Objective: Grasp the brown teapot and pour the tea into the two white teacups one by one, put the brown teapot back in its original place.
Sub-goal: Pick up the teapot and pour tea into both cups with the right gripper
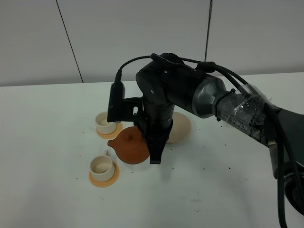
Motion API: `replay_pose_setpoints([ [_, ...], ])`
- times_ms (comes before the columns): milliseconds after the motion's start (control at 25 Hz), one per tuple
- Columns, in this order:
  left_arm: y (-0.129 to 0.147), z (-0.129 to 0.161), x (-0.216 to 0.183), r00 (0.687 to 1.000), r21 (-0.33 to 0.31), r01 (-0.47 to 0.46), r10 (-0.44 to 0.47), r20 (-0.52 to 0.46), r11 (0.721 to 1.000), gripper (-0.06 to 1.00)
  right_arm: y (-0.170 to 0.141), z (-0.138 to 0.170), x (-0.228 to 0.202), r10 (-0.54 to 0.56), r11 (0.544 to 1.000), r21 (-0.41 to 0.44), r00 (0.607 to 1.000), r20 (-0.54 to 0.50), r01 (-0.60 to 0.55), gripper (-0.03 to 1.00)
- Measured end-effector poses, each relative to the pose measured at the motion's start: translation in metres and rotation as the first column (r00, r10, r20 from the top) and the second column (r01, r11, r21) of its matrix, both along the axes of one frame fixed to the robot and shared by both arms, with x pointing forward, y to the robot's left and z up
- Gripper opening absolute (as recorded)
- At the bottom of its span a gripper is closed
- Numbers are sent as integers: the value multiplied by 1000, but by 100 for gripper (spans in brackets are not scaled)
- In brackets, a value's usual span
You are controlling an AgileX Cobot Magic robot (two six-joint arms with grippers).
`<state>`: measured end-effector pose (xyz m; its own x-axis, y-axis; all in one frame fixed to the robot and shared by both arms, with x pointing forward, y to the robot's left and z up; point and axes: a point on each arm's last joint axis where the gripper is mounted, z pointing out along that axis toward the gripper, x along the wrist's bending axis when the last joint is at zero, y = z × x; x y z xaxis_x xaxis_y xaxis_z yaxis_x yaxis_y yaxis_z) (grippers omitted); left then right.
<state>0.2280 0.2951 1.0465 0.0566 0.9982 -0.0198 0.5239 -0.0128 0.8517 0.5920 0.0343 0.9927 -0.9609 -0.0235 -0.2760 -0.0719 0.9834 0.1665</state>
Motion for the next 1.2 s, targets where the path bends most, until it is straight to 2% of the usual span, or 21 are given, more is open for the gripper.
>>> replay_pose_setpoints([
  [280, 0, 0, 0, 1000, 0, 0, 0, 0, 1000, 24, 11, 1, -8, 16, 999, -38, 998, 68, -14, 9],
  [1200, 0, 0, 0, 1000, 0, 0, 0, 0, 1000, 24, 30, 3, -27, 51, 995, -94, 986, 156, -36, 9],
])
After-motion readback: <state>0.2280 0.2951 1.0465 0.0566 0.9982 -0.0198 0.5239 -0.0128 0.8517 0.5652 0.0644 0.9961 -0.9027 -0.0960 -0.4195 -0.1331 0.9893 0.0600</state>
